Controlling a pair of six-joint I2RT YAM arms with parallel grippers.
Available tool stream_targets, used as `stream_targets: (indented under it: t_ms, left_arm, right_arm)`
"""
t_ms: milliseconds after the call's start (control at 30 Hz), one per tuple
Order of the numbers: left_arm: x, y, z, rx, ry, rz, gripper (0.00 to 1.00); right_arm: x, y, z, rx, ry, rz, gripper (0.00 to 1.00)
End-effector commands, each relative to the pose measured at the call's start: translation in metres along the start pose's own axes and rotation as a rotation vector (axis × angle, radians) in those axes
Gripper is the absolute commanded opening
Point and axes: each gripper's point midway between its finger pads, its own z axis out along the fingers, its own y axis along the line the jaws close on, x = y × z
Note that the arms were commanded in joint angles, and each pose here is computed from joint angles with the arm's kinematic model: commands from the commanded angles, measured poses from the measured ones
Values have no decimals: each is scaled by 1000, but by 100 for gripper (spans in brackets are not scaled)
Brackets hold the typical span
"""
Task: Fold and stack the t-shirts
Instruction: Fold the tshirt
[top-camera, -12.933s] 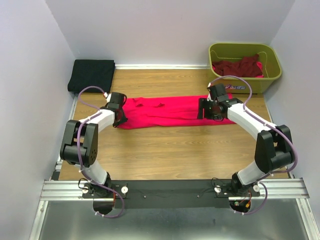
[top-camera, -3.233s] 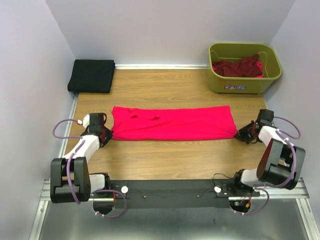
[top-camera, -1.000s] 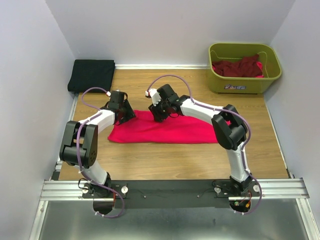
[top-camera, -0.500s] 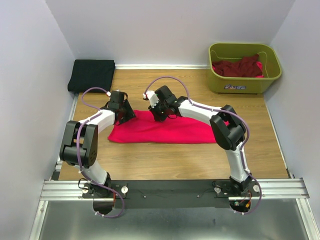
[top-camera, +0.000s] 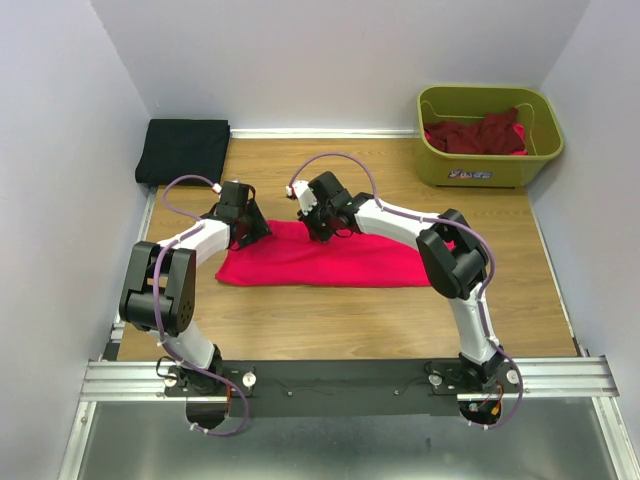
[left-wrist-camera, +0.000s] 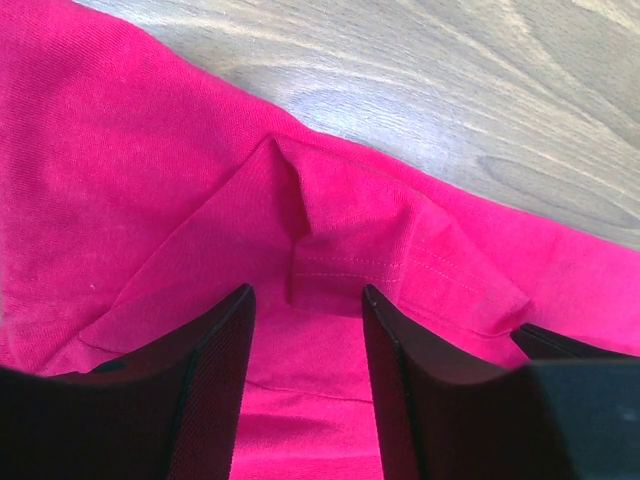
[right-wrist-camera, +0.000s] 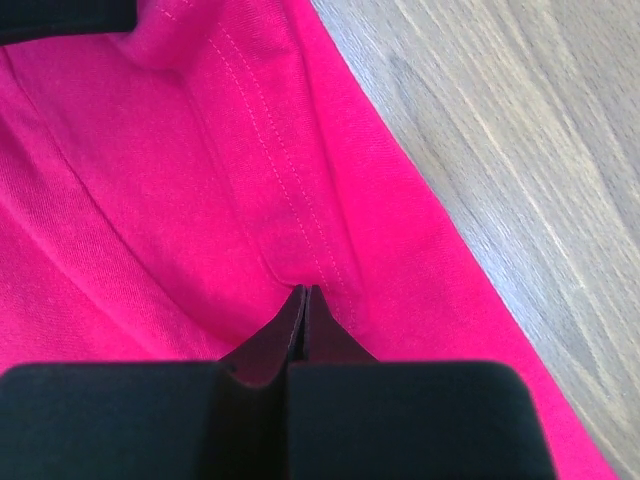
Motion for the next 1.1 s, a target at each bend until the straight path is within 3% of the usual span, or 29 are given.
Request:
stream_targets:
  t_ms: [0,467,733,833,1067]
  left_arm:
    - [-9,-7,1,4,-38,-5,53]
    - [-5,-6,11,-30,-25,0,39]
    - [-7,-3,13,-54,-40,20,15]
    - [-10,-1,13,-69,-49,32,1]
    - [-43,-2,2,-118,-139,92,0]
  right_arm:
    - [-8,1,8,10,-23,12,1]
    - [-10,0,10,14,-36,33,1]
    - [-13,0,8,15,-45,30,0]
    - [-14,-1,8,17,-47,30,1]
    - [-22,-11,2,72,-62,8,1]
